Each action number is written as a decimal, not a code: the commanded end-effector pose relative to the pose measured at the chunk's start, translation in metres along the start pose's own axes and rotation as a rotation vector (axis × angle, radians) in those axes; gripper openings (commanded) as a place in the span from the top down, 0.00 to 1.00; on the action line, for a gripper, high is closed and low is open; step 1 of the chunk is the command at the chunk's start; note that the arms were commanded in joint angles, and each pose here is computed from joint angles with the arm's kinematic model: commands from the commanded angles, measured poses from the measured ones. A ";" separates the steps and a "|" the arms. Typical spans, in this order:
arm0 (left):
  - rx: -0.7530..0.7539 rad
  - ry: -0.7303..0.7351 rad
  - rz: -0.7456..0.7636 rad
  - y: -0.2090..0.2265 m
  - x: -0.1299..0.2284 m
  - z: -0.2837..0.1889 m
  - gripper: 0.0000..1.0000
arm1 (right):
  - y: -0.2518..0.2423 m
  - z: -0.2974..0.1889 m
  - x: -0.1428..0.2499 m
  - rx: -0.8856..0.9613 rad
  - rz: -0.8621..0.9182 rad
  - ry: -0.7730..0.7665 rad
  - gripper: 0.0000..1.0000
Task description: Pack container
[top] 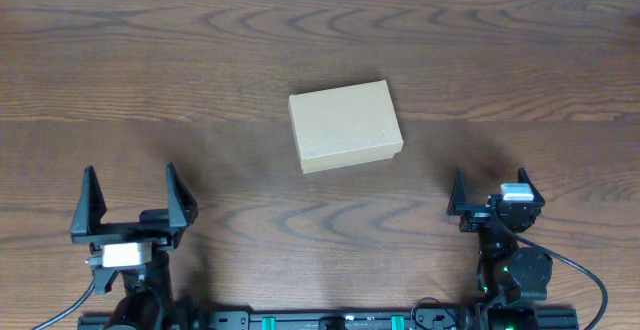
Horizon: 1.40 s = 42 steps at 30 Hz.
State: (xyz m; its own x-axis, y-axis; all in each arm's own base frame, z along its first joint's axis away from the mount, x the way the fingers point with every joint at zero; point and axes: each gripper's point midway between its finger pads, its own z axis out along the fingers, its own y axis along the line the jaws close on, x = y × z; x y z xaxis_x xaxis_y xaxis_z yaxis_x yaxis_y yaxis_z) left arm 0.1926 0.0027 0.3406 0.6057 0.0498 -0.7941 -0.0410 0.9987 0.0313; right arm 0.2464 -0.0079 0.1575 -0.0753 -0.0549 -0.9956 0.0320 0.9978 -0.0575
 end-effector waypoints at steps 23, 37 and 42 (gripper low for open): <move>-0.017 0.524 -0.009 0.001 0.139 -0.040 0.05 | -0.001 0.000 0.001 0.002 -0.011 0.001 0.01; -0.030 0.813 -0.062 -0.002 0.194 -0.084 0.05 | -0.001 0.000 0.001 0.002 -0.011 0.001 0.01; -0.033 0.813 -0.066 -0.002 0.194 -0.084 0.05 | -0.001 0.000 0.001 0.002 -0.011 0.001 0.01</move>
State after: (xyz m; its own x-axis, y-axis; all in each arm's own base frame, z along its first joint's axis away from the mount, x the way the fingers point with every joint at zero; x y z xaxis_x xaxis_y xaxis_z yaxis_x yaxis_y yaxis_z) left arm 0.2455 0.0080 0.1524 -0.0974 -0.0232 -0.9950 -0.0456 0.9988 -0.0188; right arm 0.2464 -0.0079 0.1574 -0.0757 -0.0576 -0.9955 0.0318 0.9977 -0.0601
